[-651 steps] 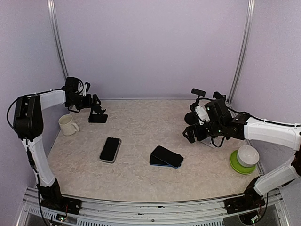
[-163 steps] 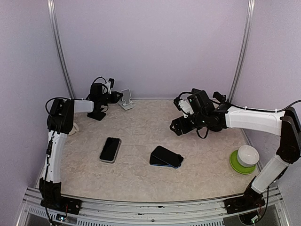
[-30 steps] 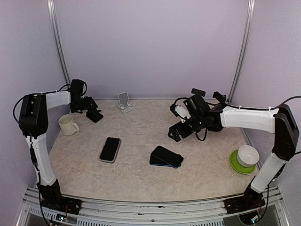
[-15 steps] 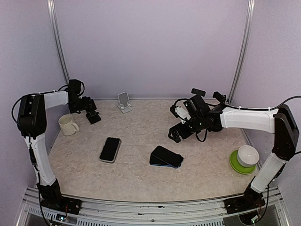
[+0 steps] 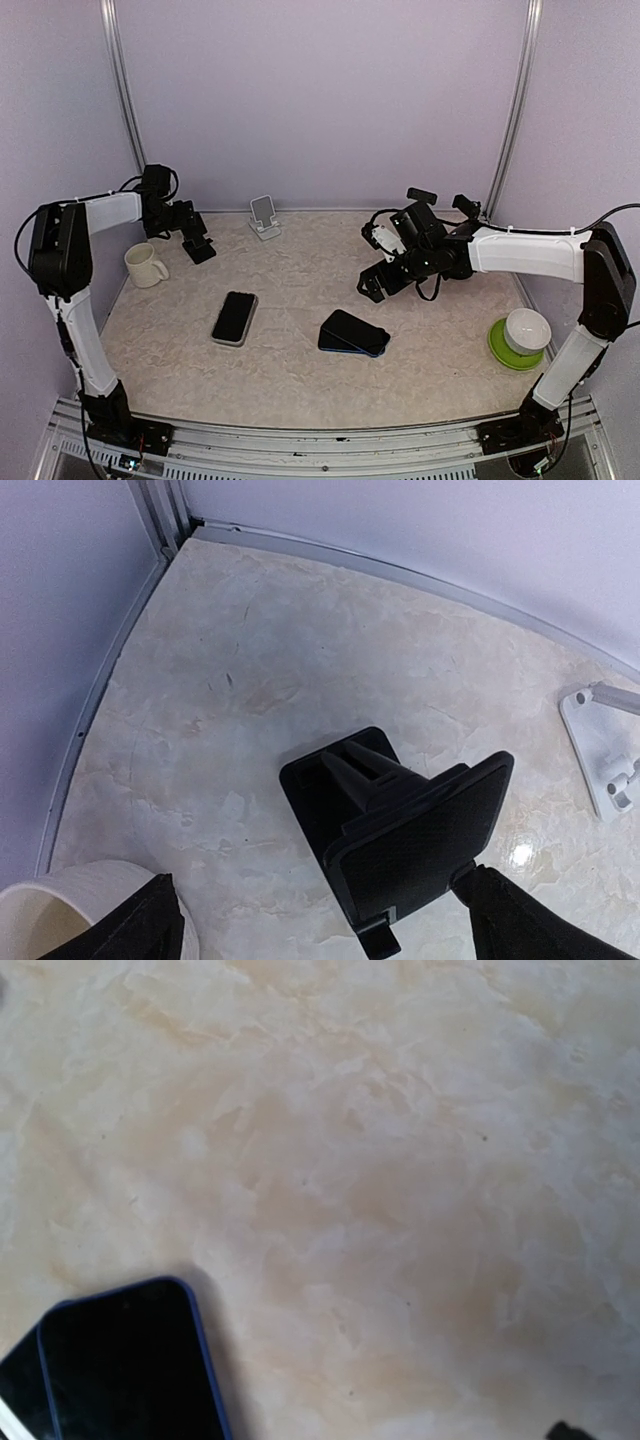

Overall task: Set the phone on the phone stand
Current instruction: Move the phone stand to the corner of the board, then pick up the phone from the phone.

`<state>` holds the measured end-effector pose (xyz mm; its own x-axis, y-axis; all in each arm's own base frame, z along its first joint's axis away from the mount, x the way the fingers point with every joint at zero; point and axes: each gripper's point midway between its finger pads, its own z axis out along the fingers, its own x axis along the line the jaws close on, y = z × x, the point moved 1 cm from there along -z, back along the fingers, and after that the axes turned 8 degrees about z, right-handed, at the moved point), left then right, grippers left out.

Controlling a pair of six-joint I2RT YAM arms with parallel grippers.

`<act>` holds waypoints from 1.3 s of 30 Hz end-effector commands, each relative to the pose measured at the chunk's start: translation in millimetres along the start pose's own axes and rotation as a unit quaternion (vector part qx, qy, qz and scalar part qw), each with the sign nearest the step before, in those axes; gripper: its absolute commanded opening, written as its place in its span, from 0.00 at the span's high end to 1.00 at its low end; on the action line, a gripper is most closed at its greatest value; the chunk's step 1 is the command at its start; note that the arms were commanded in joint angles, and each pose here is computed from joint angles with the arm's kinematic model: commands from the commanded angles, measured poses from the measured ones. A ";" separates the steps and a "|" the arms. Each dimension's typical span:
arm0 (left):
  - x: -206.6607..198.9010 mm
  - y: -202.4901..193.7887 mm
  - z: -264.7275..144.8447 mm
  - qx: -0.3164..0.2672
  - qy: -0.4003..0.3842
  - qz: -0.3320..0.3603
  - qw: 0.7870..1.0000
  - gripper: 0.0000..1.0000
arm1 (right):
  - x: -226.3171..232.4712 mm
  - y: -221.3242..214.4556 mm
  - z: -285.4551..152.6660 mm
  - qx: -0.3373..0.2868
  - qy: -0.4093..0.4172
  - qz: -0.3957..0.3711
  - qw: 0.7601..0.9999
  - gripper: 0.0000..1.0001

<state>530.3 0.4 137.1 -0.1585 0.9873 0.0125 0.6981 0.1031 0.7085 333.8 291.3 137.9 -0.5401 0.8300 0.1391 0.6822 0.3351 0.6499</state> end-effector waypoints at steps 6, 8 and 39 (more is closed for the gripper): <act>-25.8 48.8 -89.1 -0.104 -0.006 0.003 0.995 0.01 | 5.4 4.5 -1.4 -0.011 0.008 0.004 1.000 0.00; -38.5 47.9 -104.0 -0.111 -0.013 0.014 0.994 0.01 | 4.9 4.0 -0.5 -0.010 0.006 0.005 1.000 0.00; -161.9 -146.4 -146.1 0.085 -0.131 0.121 0.980 0.01 | 1.2 2.9 4.3 -0.004 -0.005 -0.006 1.000 0.00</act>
<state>363.2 -177.3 142.2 0.1759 0.9839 -0.0310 0.7891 -0.1220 0.6021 335.9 291.1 139.1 -0.5365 0.8334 0.1329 0.6773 0.3313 0.6569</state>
